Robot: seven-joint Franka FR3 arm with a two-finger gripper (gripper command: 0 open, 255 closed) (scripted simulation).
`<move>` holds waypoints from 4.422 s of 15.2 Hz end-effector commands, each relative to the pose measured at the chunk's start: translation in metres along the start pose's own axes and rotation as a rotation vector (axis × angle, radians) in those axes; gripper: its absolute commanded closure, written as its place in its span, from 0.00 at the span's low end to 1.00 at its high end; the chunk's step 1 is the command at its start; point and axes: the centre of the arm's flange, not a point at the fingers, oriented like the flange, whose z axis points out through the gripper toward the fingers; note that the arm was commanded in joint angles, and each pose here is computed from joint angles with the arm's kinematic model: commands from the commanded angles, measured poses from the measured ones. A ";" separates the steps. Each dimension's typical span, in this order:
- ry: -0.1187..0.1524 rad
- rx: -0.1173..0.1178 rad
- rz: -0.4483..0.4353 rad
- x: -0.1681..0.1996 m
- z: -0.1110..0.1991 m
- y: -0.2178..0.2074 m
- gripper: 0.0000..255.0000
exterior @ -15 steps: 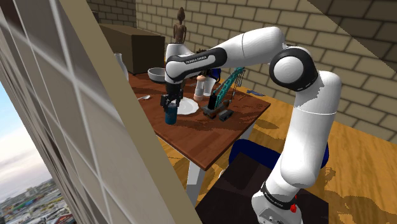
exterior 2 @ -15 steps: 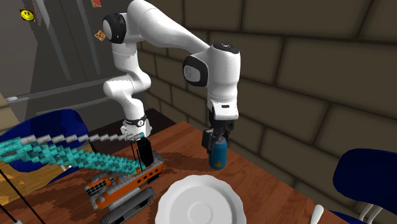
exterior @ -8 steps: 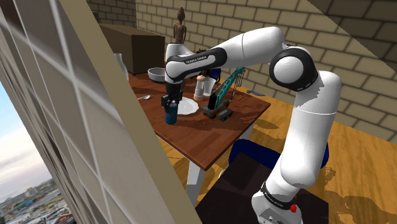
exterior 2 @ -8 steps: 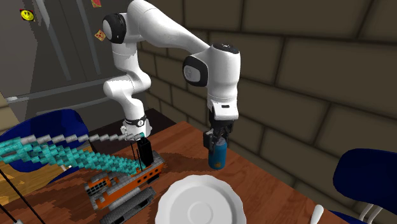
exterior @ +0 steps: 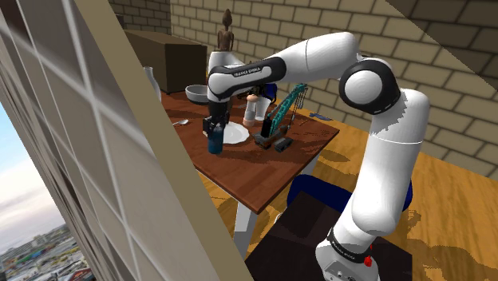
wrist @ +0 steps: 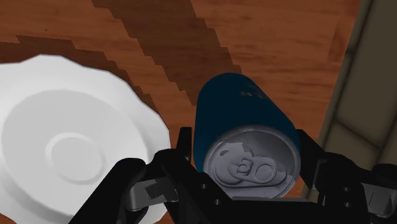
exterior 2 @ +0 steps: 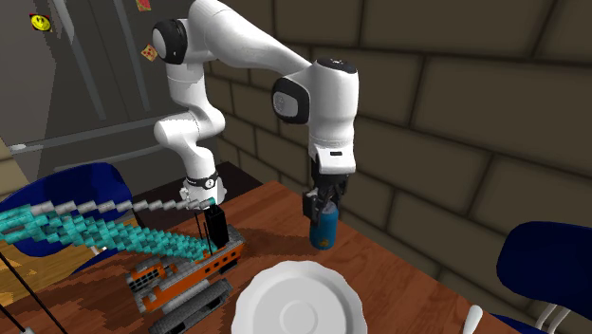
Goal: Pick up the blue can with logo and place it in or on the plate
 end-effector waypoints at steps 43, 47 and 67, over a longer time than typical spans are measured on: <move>0.000 0.000 0.000 0.076 -0.040 0.182 1.00; 0.000 0.000 0.000 0.076 -0.019 0.182 1.00; 0.000 0.000 0.000 0.076 -0.057 0.182 0.00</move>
